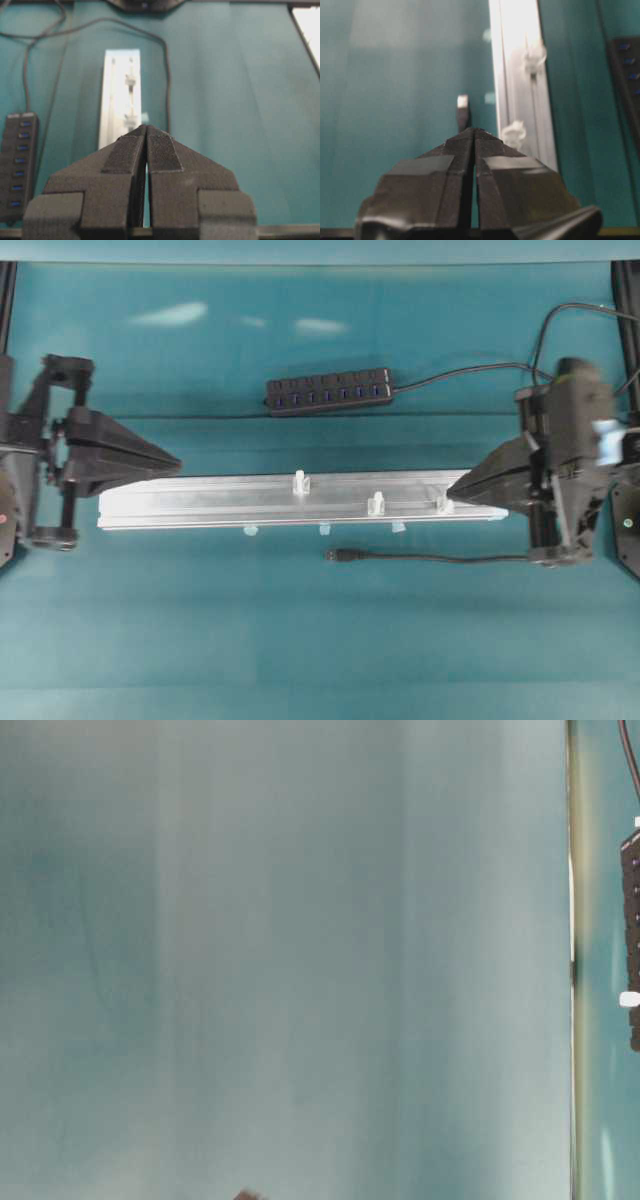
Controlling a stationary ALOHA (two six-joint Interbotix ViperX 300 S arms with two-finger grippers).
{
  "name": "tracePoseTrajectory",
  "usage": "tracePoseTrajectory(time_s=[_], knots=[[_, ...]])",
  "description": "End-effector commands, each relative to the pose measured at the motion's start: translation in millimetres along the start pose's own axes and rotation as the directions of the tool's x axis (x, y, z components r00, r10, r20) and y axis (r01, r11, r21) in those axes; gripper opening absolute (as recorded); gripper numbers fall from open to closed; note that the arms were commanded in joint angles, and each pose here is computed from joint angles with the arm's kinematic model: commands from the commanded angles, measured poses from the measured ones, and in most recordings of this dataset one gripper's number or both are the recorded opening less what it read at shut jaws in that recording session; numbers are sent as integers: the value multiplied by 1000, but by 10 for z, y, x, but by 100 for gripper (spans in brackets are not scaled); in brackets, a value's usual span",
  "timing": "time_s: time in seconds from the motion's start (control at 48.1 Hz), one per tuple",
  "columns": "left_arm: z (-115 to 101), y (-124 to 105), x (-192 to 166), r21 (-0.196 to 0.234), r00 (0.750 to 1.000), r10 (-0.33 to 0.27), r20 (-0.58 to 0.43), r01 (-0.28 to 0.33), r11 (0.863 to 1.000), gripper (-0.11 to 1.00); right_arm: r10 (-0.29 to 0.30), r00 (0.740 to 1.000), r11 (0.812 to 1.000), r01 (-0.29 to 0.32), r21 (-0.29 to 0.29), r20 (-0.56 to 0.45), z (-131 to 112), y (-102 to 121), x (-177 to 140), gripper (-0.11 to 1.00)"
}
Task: Pass the USB cable through three rings with both arms.
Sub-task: 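Move the right gripper left toward the black USB cable plug, then lower the right gripper and grasp the cable just behind the plug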
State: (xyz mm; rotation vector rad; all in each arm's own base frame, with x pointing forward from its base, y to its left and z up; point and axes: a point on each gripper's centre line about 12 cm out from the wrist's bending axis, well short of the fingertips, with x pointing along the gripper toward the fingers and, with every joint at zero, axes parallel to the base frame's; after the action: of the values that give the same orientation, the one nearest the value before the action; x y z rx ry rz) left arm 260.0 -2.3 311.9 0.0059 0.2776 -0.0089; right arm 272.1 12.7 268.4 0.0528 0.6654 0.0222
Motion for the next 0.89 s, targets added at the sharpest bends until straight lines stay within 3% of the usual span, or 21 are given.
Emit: tracePoseTrajectory(time_s=[0.0,0.332,0.623,0.768,0.872], knots=[[127,-7,44,5,1000,-3,23,2,1000,2,8,1000,1000,-7,2,-22,117,40,67,-10],[98,9,113,5,1000,3,0,-3,1000,2,-7,980,1000,5,-8,-197,161,52,413,-10],[81,38,121,2,1000,14,-8,-14,1000,2,-11,957,1000,8,-13,-289,226,83,599,-10],[66,47,122,2,1000,16,-12,-16,1000,2,-14,940,1000,11,-10,-341,248,89,683,-6],[65,51,126,3,1000,18,-12,-18,1000,2,-15,930,1000,13,-9,-367,253,91,744,3]])
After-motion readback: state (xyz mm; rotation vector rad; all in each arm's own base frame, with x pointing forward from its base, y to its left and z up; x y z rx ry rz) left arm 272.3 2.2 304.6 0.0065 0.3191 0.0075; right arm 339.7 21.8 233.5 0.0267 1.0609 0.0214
